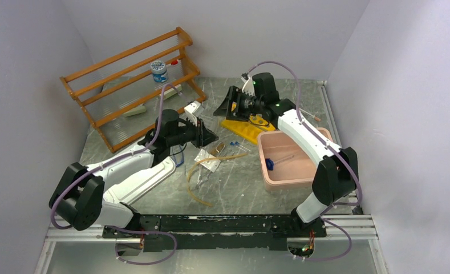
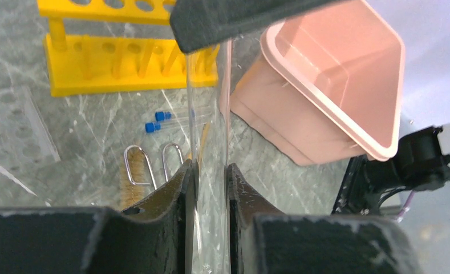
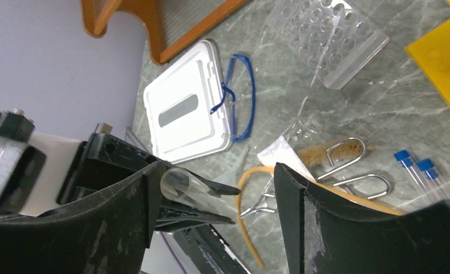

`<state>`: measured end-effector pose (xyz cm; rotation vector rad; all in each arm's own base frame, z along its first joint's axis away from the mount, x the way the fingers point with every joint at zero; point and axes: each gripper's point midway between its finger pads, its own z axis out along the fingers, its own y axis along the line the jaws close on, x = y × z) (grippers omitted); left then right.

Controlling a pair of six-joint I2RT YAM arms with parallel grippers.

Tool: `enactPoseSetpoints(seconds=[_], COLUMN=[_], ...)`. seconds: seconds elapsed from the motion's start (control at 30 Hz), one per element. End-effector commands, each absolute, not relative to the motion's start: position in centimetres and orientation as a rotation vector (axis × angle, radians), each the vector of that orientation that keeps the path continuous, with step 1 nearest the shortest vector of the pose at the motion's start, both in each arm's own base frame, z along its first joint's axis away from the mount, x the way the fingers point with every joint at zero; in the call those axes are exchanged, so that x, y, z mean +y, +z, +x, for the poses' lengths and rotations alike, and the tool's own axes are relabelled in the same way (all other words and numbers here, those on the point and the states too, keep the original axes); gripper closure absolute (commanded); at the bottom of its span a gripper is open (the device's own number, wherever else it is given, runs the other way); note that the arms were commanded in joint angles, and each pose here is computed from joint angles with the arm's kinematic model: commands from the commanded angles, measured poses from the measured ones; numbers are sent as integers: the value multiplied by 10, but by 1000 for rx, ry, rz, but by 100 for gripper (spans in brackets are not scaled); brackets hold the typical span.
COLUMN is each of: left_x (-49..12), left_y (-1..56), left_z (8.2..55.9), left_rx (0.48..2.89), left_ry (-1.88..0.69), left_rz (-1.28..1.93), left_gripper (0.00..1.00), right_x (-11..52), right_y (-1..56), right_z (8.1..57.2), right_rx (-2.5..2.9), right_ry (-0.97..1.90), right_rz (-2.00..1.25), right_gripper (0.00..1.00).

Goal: Organize the chemistry lab equipment

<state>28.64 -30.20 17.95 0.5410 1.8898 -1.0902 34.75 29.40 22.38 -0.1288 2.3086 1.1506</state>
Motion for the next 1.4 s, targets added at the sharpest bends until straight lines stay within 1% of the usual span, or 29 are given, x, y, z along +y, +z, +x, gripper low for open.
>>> enactPoseSetpoints(seconds=[0.0,0.07,0.2,0.37,0.47,0.63,0.77,0.83,0.93,1.07,1.2,1.27,1.3,1.37], left_x=[-312,-315,-322,-323,-320,-321,-322,-324,-327,-330,-333,-335,-335,-334], left_y=[217,221,232,231,228,229,227,226,224,225,225,224,224,223], left_z=[282,285,293,297,302,303,304,303,301,298,301,299,299,302], left_rx=[1650,1616,1567,1551,1560,1552,1562,1558,1557,1546,1546,1550,1554,1575], left_ry=[-1023,-1013,-995,-948,-902,-890,-896,-905,-922,-943,-948,-970,-976,-971], left_rz=[863,906,942,1004,1013,1025,1035,1040,1058,1075,1069,1070,1064,1032], left_gripper=[95,95,95,95,95,95,95,95,95,95,95,91,85,65], right_x=[283,283,278,272,273,274,277,278,279,278,277,273,272,267], right_y=[261,262,261,267,272,272,270,268,266,262,260,262,266,274], right_z=[335,330,324,322,320,316,313,314,317,323,323,328,332,343], right_rx=[2321,2346,2374,2393,2399,2424,2437,2434,2432,2424,2430,2419,2398,2343], right_ry=[1148,1158,1132,1088,1096,1113,1140,1142,1128,1101,1082,1037,1019,957], right_rz=[-193,-221,-200,-204,-216,-241,-266,-269,-271,-257,-261,-253,-256,-247], right_gripper=[28,33,46,58,60,57,51,51,57,70,80,84,85,86])
